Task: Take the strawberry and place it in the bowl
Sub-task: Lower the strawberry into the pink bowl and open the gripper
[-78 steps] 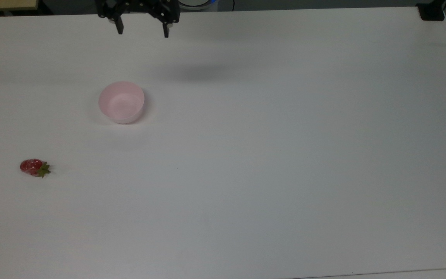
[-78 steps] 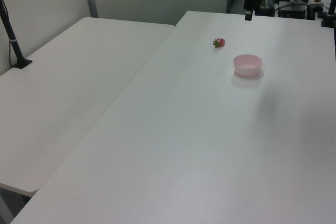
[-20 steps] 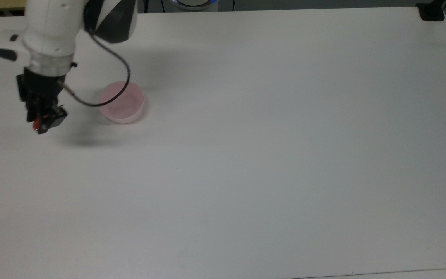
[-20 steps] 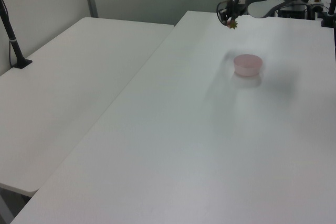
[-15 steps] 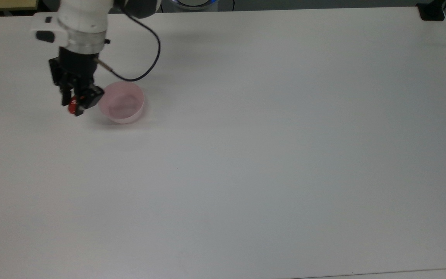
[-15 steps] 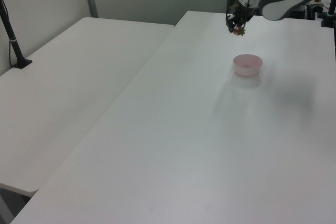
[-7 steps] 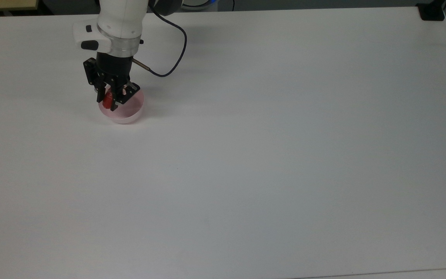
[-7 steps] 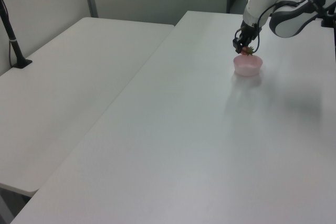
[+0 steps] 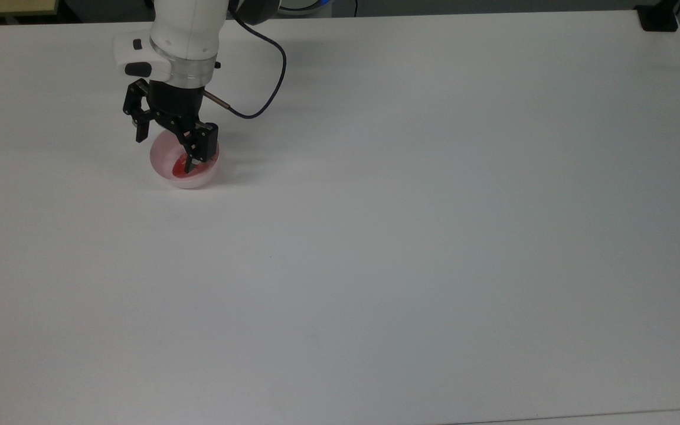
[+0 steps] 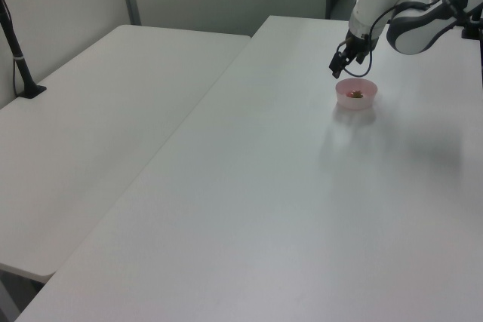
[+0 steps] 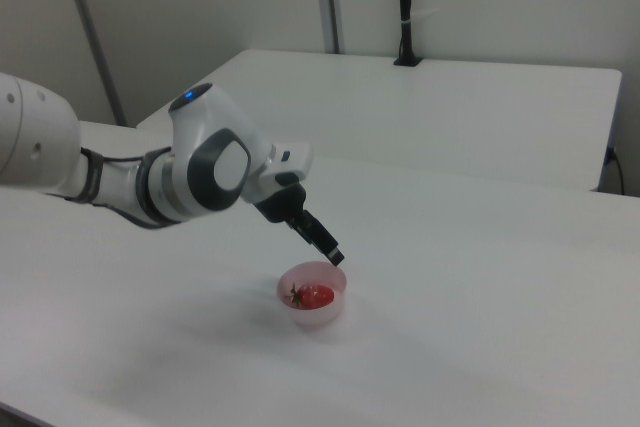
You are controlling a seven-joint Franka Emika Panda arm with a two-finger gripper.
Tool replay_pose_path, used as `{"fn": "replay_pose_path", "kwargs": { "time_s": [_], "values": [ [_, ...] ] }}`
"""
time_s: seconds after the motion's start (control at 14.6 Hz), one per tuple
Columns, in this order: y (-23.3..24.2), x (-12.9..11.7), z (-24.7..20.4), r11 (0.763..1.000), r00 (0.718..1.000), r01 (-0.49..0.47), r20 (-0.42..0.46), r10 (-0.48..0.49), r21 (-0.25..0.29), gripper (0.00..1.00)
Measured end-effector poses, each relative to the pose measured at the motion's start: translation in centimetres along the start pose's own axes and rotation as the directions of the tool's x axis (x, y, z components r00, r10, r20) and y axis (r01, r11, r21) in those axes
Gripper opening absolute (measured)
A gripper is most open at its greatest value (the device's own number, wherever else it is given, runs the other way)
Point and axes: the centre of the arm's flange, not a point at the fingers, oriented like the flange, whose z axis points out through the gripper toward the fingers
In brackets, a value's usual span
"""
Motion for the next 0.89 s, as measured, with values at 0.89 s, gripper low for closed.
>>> {"fn": "replay_pose_path", "kwargs": {
  "time_s": [0.89],
  "values": [
    [1.8, 9.1, -19.2, 0.912, 0.874, 0.293, 0.307, -0.378, 0.288, 1.00]
  ]
}}
